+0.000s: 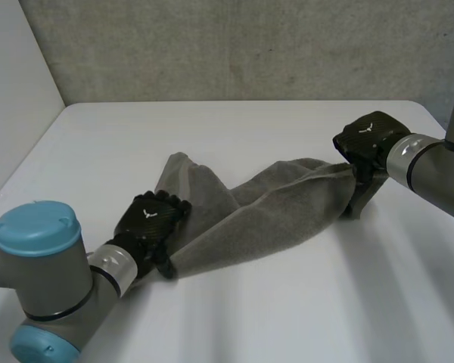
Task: Fold the towel.
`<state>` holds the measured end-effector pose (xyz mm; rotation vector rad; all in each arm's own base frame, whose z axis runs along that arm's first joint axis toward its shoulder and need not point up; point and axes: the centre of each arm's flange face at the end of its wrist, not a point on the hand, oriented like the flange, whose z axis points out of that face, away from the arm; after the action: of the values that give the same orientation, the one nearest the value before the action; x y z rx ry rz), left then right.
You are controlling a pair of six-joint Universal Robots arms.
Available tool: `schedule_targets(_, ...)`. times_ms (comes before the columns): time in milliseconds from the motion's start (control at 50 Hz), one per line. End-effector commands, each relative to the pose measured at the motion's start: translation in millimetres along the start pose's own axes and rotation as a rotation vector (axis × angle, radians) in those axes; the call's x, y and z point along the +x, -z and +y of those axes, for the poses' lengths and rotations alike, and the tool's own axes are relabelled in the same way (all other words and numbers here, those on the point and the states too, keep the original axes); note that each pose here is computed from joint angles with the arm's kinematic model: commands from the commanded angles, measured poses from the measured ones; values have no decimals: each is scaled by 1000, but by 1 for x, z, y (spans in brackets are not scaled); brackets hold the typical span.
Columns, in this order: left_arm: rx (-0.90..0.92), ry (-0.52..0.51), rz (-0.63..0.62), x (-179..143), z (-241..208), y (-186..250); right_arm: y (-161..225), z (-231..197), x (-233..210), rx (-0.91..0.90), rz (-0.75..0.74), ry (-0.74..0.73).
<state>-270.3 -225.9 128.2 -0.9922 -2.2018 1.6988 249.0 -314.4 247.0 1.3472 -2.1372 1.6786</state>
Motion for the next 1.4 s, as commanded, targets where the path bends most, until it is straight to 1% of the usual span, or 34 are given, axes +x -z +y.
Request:
schedule_targets(20,-32,-1,-14,2,9,-5,-1,6,-6,-5,-9,-1)
schedule_targets(280,-36,-1,17,13,9,-4,-1,7,-6,-8,-8,-2)
schedule_targets(420,-47,56,32,17,8,1,-2,10,-7,-13,-13,-4)
schedule_targets(520,-57,62,46,19,12,-1,-1,11,-8,-17,-16,-4)
schedule_targets(600,-55,62,53,19,11,-1,-1,10,-8,-16,-15,-4)
schedule_targets(660,-20,66,56,12,2,-4,-1,10,-7,-13,-13,-4)
schedule_targets(700,44,75,13,-9,-16,-10,2,3,-4,8,4,2)
schedule_targets(720,44,75,13,-9,-16,-10,2,3,-4,8,4,2)
schedule_targets(740,91,78,-39,-28,-31,-10,8,-5,3,40,34,5)
schedule_targets(760,91,78,-39,-29,-31,-10,18,-19,13,88,77,9)
schedule_targets(780,157,74,-88,-45,-51,-5,18,-19,13,89,77,9)
schedule_targets(800,227,64,-125,-57,-71,3,34,-36,27,158,135,7)
schedule_targets(820,227,64,-126,-57,-71,3,34,-37,27,159,136,7)
schedule_targets(860,380,45,-195,-77,-114,21,69,-68,52,298,235,-25)
schedule_targets(880,381,45,-196,-77,-114,21,69,-69,52,298,235,-26)
schedule_targets(900,453,47,-218,-84,-134,32,85,-81,63,361,256,-47)
schedule_targets(920,453,47,-218,-84,-134,32,97,-89,73,408,267,-63)
schedule_targets(960,566,63,-243,-93,-163,51,104,-92,78,426,256,-69)
schedule_targets(980,567,63,-243,-93,-163,51,104,-92,78,426,256,-69)
schedule_targets(1020,616,78,-266,-103,-175,61,112,-89,84,389,199,-80)
schedule_targets(1040,616,78,-266,-104,-175,61,112,-88,84,389,199,-80)
schedule_targets(1080,603,81,-279,-112,-172,61,115,-78,84,310,128,-102)
schedule_targets(1140,584,82,-271,-111,-167,57,114,-73,81,272,90,-99)
schedule_targets(1180,519,97,-243,-106,-148,45,100,-58,71,189,32,-54)
schedule_targets(1200,519,97,-243,-106,-148,44,100,-58,71,188,32,-54)
schedule_targets(1240,415,118,-218,-101,-118,25,83,-44,66,128,-3,15)
schedule_targets(1260,414,118,-218,-101,-118,25,83,-44,66,128,-3,16)
schedule_targets(1280,368,123,-210,-100,-104,16,75,-39,64,109,-16,36)
schedule_targets(1300,367,123,-210,-100,-104,16,70,-35,62,91,-21,36)
schedule_targets(1340,297,121,-193,-96,-83,1,65,-31,60,73,-26,30)
schedule_targets(1360,297,121,-193,-96,-83,1,65,-31,60,73,-26,30)
schedule_targets(1400,254,104,-187,-95,-69,-9,57,-27,51,50,-44,23)
